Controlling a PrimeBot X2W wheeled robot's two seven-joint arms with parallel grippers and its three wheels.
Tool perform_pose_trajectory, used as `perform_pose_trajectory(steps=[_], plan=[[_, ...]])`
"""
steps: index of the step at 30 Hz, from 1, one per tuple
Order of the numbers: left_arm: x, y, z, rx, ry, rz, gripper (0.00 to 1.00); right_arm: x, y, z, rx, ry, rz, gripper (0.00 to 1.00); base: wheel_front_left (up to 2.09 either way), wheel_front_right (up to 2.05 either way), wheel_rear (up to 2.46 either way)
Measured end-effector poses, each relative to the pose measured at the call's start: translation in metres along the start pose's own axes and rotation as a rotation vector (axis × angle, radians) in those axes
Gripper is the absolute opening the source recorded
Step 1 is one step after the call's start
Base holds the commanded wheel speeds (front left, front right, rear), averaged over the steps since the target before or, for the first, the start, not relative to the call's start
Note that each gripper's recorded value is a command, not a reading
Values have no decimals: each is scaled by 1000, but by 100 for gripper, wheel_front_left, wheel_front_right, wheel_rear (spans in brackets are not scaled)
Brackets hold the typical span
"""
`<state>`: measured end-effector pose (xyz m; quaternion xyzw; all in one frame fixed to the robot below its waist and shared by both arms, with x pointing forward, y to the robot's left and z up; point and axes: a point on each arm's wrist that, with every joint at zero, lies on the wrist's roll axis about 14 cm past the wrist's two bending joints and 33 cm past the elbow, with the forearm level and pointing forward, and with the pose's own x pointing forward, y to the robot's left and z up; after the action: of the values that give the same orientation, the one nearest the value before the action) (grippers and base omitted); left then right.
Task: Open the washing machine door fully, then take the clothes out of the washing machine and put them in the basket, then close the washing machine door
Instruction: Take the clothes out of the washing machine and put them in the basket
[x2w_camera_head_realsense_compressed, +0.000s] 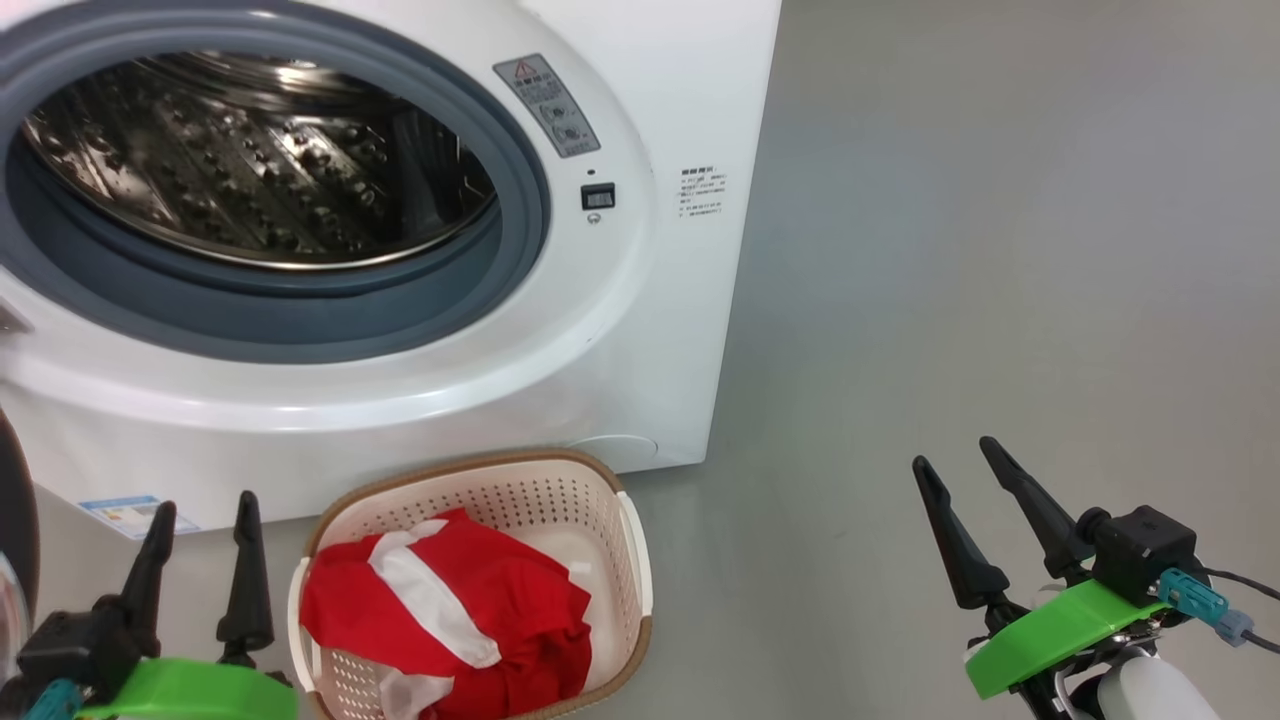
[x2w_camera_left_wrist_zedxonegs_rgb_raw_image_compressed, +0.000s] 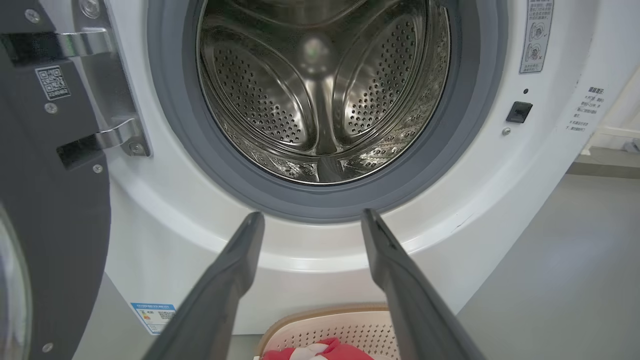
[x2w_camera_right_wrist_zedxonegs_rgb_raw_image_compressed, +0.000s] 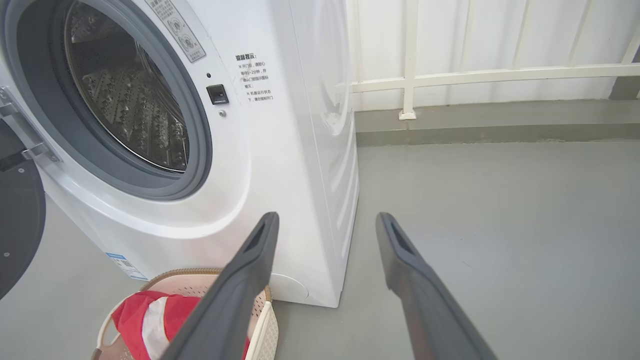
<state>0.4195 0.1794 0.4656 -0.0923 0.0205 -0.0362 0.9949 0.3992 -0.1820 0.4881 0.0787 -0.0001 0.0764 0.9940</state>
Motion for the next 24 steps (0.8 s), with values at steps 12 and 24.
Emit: perform_pose_trajectory(steps=[12,24], plan=[[-25,-3,29,30,-92,1,100,-20,-10,9,0,-22,-39,100,0,0,0],[-54,3,38,39,-120,33,100,-46,-22,10,0,-27,-88,100,0,0,0]])
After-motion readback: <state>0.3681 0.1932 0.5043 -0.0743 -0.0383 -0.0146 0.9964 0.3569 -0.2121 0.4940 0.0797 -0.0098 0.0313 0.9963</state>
